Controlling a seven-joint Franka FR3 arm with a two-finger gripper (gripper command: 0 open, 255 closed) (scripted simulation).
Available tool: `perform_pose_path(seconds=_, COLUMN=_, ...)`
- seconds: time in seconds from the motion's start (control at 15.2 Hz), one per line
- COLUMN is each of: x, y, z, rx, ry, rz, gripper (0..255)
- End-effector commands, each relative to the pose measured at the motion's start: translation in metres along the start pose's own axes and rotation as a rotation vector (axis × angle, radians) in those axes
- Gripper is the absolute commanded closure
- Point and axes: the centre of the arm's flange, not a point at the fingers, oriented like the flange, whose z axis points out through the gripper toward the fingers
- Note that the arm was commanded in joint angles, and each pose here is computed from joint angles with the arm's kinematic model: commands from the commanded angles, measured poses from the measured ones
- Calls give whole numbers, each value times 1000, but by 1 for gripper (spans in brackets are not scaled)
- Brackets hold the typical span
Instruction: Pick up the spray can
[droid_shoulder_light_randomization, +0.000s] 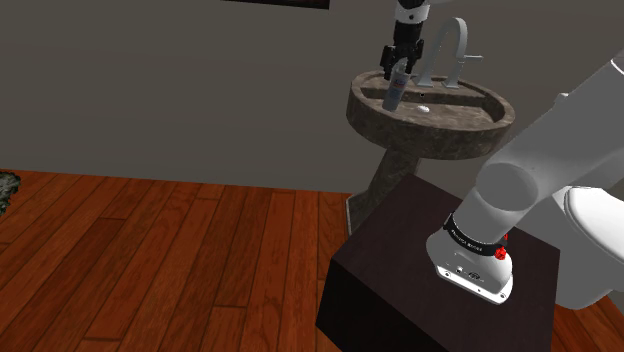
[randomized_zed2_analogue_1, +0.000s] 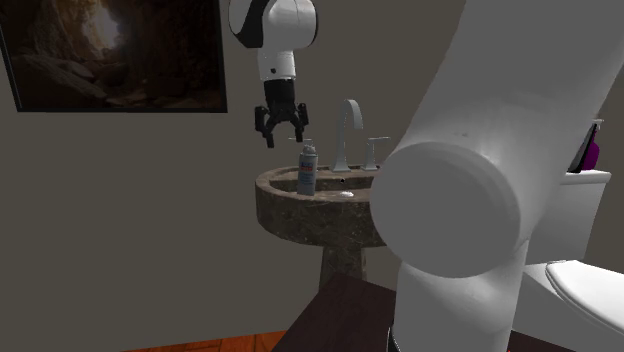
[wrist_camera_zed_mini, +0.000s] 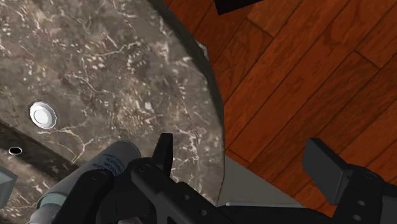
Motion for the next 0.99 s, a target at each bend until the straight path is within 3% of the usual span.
perform_pose_path(seconds=0.0, x=20, y=22, z=5, rx=-5, ry=10, rz=18, gripper=0)
perform_pose_path(seconds=0.92, x=119, y=164, z=32, rx=-28, ry=77, rz=141, gripper=0)
